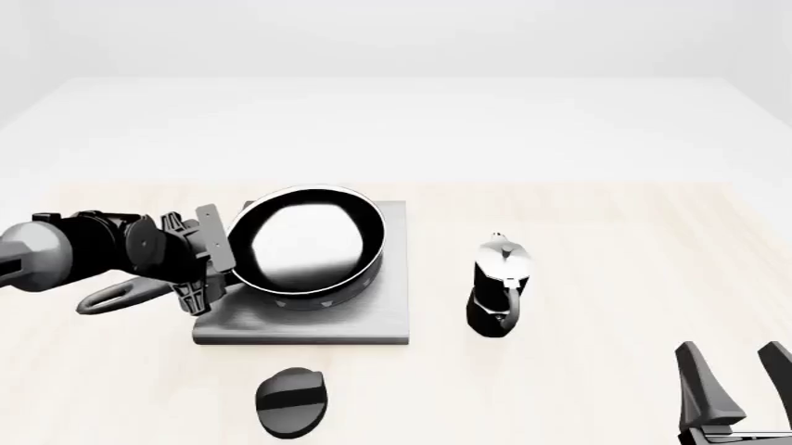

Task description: Turn on the stove and put the frying pan on it.

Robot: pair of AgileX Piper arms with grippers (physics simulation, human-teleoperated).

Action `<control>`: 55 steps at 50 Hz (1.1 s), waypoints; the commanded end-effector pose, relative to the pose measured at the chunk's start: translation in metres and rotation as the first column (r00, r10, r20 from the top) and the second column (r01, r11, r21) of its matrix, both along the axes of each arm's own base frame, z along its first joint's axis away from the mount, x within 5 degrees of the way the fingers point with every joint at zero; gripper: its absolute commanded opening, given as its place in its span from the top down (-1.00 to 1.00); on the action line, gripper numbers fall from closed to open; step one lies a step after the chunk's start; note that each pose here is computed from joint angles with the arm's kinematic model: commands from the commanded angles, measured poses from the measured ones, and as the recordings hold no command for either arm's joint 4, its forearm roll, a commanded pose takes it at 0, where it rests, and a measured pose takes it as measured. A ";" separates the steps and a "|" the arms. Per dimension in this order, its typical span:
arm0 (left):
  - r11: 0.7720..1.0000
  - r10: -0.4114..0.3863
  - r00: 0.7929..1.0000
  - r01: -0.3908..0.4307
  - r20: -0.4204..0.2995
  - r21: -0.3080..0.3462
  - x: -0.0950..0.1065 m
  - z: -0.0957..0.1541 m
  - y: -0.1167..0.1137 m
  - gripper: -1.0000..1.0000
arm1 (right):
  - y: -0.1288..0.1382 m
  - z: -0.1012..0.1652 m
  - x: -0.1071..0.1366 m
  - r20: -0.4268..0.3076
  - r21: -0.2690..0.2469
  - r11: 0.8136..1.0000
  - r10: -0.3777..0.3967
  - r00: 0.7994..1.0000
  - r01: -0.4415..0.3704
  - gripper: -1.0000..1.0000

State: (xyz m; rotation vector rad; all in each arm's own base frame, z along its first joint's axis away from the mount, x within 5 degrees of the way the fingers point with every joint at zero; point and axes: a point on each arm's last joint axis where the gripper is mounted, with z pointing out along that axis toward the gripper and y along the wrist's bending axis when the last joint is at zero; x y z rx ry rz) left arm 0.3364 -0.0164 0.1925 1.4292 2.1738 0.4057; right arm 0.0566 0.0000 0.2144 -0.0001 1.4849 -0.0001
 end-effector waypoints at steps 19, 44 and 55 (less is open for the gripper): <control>0.999 0.050 0.999 -0.050 -0.018 -0.010 -0.010 0.010 0.012 -1.00 | 0.000 0.000 0.000 0.000 0.000 1.000 0.000 1.000 0.000 -1.00; 0.997 0.077 0.997 -0.077 -0.008 0.000 -0.024 0.028 0.026 -1.00 | 0.000 0.000 0.000 0.000 0.000 1.000 0.000 1.000 0.000 -1.00; 0.996 0.090 0.995 -0.090 -0.031 -0.003 -0.033 0.031 0.027 -1.00 | 0.000 0.000 0.000 0.000 0.000 1.000 0.000 1.000 0.000 -1.00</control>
